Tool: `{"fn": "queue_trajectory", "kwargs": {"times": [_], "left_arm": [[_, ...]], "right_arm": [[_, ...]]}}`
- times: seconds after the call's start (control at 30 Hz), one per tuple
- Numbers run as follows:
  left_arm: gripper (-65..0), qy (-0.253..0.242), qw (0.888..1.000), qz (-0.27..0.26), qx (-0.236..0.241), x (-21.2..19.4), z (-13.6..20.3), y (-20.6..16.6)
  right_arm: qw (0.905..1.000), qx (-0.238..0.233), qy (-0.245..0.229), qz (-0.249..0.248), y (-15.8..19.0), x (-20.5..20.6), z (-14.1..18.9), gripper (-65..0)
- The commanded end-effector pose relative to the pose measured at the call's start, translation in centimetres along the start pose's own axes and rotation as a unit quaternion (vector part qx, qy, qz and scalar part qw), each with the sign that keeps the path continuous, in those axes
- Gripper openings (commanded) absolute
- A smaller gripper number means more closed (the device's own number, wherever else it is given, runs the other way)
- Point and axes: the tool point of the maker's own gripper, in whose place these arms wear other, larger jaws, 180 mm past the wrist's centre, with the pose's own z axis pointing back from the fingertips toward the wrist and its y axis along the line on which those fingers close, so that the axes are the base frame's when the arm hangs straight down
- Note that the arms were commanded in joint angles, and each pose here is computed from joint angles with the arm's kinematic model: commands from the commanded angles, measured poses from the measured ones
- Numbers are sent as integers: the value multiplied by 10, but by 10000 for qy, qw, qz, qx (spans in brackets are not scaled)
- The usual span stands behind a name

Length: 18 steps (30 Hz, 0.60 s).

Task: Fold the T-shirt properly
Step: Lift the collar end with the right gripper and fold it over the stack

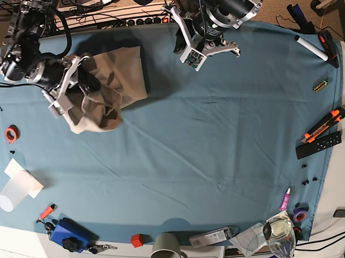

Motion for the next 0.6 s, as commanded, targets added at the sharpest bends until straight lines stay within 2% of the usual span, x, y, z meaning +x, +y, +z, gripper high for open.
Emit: {"fn": "queue_trajectory", "kwargs": {"times": [0.0, 0.13, 0.17, 0.23, 0.3, 0.43, 0.57], "left_arm": [[-562, -213, 9998, 23, -37, 10, 3, -3], [-562, -226, 9997, 22, -39, 10, 3, -3], [-562, -232, 9997, 23, -38, 10, 3, -3], [-562, -247, 9997, 24, -38, 11, 3, -3], [-562, -251, 9997, 24, -38, 11, 3, -3], [-562, -263, 9996, 25, -39, 11, 3, -3], [-562, -241, 9997, 39, -44, 10, 4, -3]], "right_arm": [[9996, 132, -201, 120, 7, 12, 0, -650], [9992, 342, -161, 139, 20, 11, -10, -650], [9991, 357, -153, 146, 20, 10, -10, -621], [9991, 356, -154, 146, 20, 10, -10, -516], [9989, 403, -190, 136, 22, 12, -10, -461], [9952, 823, -535, 43, 37, 24, -7, -460], [9860, 1332, -998, 39, 58, 44, 2, -460]]}}
